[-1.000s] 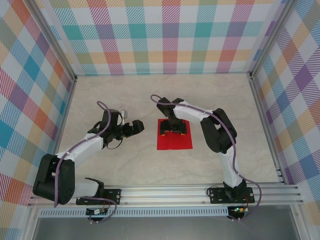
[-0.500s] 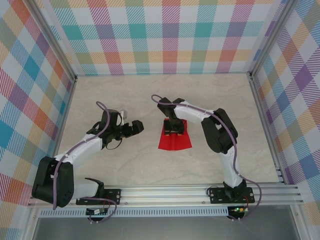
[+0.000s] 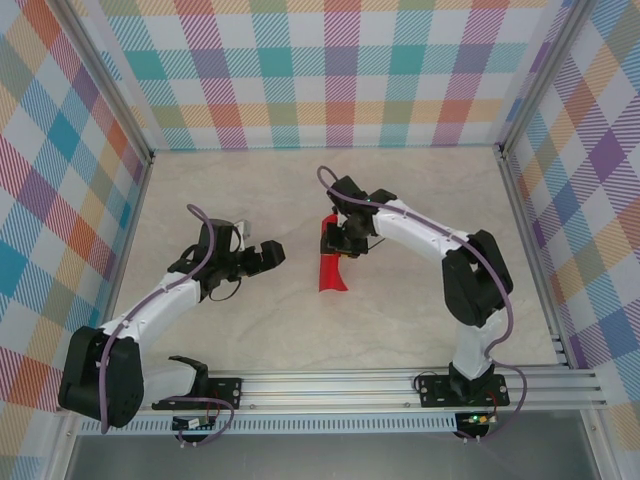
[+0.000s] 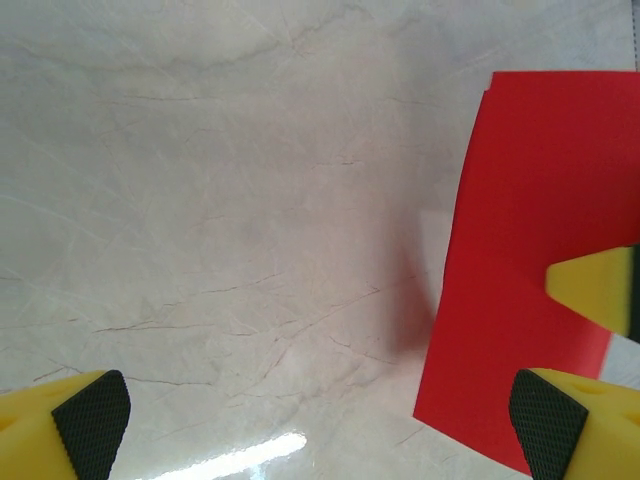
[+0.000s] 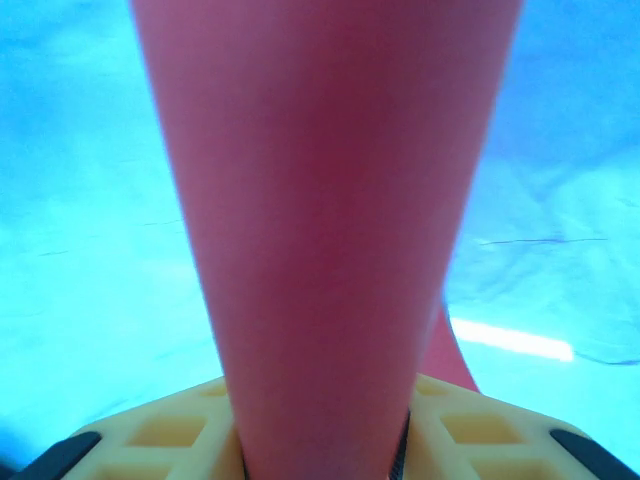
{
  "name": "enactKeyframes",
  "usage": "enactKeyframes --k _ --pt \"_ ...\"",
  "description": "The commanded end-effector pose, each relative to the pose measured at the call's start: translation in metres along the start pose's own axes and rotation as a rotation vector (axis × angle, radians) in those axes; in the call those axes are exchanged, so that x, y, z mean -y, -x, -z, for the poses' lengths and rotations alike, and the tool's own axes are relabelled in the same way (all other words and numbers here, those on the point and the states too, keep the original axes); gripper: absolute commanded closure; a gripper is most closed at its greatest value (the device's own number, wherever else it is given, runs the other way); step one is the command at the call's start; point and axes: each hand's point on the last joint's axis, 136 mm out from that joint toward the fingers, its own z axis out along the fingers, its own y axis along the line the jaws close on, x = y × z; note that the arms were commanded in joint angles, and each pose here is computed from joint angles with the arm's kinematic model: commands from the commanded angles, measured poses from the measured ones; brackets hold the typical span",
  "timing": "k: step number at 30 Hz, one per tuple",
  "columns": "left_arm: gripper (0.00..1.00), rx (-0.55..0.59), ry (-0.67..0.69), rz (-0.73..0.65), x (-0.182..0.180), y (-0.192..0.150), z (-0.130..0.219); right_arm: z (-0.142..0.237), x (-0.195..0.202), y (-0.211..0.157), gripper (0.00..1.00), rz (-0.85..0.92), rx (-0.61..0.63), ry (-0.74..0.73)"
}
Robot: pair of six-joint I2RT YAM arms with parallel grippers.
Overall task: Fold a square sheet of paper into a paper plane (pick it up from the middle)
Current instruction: Fold the square sheet of paper in half at the center of the table.
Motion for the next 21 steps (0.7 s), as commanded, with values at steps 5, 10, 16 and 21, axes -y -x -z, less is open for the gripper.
enactKeyframes --k 5,10,16,21 --pt "0.00 0.047 -0.043 -0.007 0.023 0.017 0.017 0.029 -0.048 0.011 0.62 -0.068 -0.023 0.474" --pt "0.00 0.037 -0.074 0.009 0.029 0.014 0.019 0.002 -0.022 0.010 0.61 -0.147 -0.063 0.511" --pt "0.00 0.048 -0.092 0.029 0.032 0.013 0.018 -0.034 0.017 -0.008 0.61 -0.212 -0.127 0.456" --pt "0.00 0.033 -0.104 0.027 0.036 0.010 0.016 -0.042 0.047 -0.020 0.60 -0.226 -0.131 0.369"
